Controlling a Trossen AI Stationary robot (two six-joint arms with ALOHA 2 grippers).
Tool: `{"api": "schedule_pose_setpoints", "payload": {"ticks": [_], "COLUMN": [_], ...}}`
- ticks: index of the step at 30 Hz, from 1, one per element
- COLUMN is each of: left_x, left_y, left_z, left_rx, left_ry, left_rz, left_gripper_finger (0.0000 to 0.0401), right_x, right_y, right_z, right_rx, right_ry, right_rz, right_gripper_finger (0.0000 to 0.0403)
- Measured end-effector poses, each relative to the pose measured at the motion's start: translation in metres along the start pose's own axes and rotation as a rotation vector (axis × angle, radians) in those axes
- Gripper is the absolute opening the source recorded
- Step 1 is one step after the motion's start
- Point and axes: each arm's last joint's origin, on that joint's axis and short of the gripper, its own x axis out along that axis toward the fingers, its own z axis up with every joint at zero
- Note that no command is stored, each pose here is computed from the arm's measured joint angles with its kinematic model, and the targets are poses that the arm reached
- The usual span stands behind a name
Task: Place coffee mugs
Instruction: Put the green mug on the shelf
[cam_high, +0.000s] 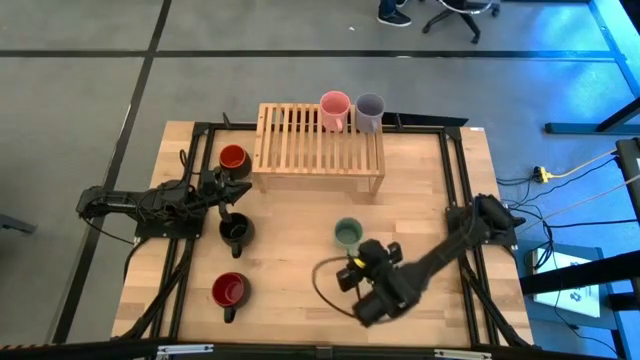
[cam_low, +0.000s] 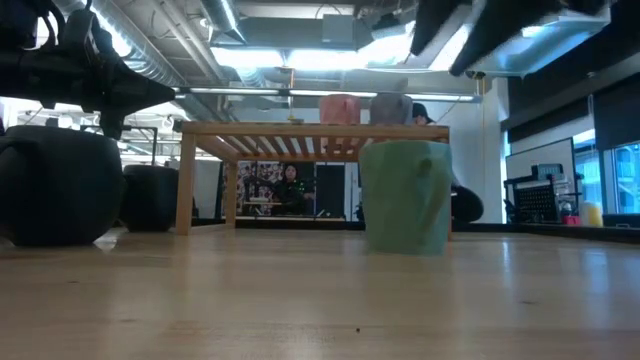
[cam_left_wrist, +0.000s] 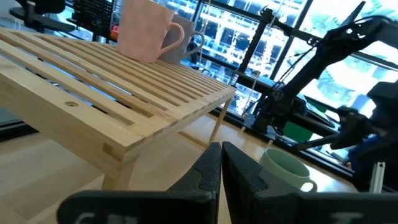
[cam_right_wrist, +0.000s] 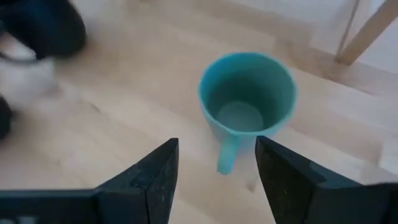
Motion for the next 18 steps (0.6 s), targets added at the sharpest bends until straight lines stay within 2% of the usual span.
{"api": "schedule_pose_setpoints", "payload": {"ticks": [2, 7, 18], "left_x": [0.0, 0.0, 0.0], "left_y": [0.0, 0.0, -0.001], "left_z": [0.0, 0.0, 0.0], "left_rx": [0.0, 0.0, -0.044], "left_ry": [0.0, 0.0, 0.012], "left_rz": [0.0, -0.001, -0.025], "left_gripper_finger": [0.0007, 0.0007, 0.0007], "right_x": [0.005, 0.028, 0.062], "right_y": [-0.006, -0.024, -0.041], "right_z": [-0.017, -0.047, -0.075], "right_rx": [0.036, 0.029, 0.043], "right_ry": [-0.056, -0.173, -0.178], "right_rz": [0.026, 0.072, 0.143], "right_gripper_finger": [0.02, 0.02, 0.02]}}
